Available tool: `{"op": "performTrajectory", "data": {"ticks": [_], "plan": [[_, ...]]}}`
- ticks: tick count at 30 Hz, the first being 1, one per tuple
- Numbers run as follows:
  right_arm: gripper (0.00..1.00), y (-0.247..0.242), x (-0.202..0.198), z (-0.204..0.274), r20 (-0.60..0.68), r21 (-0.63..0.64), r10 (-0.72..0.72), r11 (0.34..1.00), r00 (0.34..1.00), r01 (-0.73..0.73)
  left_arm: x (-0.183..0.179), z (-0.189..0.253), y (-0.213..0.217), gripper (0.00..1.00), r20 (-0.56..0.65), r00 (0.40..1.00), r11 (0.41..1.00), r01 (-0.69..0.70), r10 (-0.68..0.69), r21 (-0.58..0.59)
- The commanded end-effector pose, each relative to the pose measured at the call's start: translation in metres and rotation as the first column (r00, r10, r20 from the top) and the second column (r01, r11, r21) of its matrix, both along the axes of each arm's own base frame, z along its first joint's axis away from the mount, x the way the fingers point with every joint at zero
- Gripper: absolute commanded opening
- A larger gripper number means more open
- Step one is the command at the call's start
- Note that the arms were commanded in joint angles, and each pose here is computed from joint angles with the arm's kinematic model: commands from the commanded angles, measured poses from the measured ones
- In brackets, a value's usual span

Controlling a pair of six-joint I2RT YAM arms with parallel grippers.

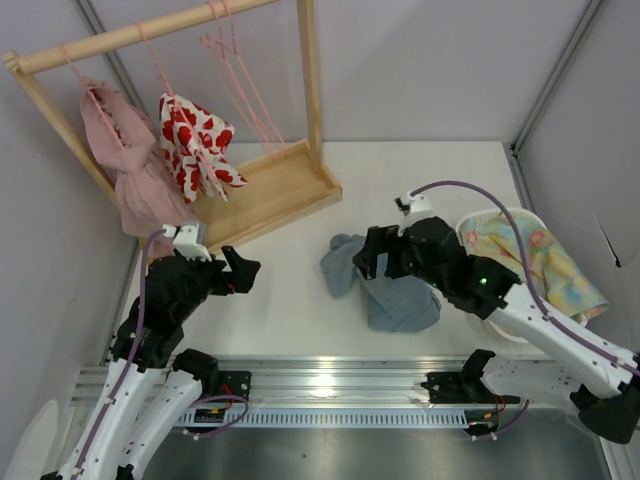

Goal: Place the skirt on the hanger

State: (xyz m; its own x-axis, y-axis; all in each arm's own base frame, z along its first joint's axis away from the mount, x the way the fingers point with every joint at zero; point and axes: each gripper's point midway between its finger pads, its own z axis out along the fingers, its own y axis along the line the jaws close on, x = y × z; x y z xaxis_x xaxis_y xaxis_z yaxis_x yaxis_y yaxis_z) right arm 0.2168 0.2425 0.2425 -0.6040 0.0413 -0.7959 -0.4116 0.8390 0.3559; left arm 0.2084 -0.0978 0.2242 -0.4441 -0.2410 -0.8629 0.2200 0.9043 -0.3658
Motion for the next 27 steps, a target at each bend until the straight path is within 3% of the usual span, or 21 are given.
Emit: {"op": "performTrajectory", "data": {"ticks": [1, 5, 8, 14, 18, 22, 27], "plan": [[0.99, -0.036, 0.008, 0.006, -0.024, -0.016, -0.139, 0.99, 0.99, 0.139, 0.0, 0.012, -0.019, 0.99, 0.05, 0.993, 0.993, 0.109, -0.107, -0.038], [0.99, -0.074, 0.008, -0.046, -0.105, -0.119, -0.269, 0.959, 0.957, 0.256, 0.003, 0.016, -0.044, 0.99, 0.049, 0.984, 0.975, 0.177, -0.172, -0.134], [0.99, -0.083, 0.011, -0.059, -0.122, -0.082, -0.279, 0.959, 0.952, 0.271, 0.004, 0.012, -0.071, 0.99, 0.034, 0.975, 0.962, 0.221, -0.218, -0.159], [0.98, -0.106, 0.015, -0.076, -0.179, -0.077, -0.308, 0.951, 0.934, 0.299, 0.012, -0.022, -0.13, 0.99, -0.091, 0.967, 0.971, 0.237, -0.24, -0.034], [0.97, -0.132, 0.006, -0.082, -0.178, -0.137, -0.387, 0.92, 0.905, 0.366, 0.015, -0.042, -0.166, 0.99, -0.11, 0.95, 0.953, 0.299, -0.291, 0.055], [0.97, -0.149, 0.0, -0.082, -0.184, -0.106, -0.443, 0.896, 0.877, 0.43, 0.031, -0.05, -0.191, 0.99, -0.082, 0.943, 0.936, 0.33, -0.322, 0.125], [0.96, -0.138, 0.002, -0.077, -0.231, -0.009, -0.421, 0.902, 0.877, 0.431, 0.068, -0.055, -0.195, 0.99, 0.037, 0.967, 0.947, 0.237, -0.251, 0.216]]}}
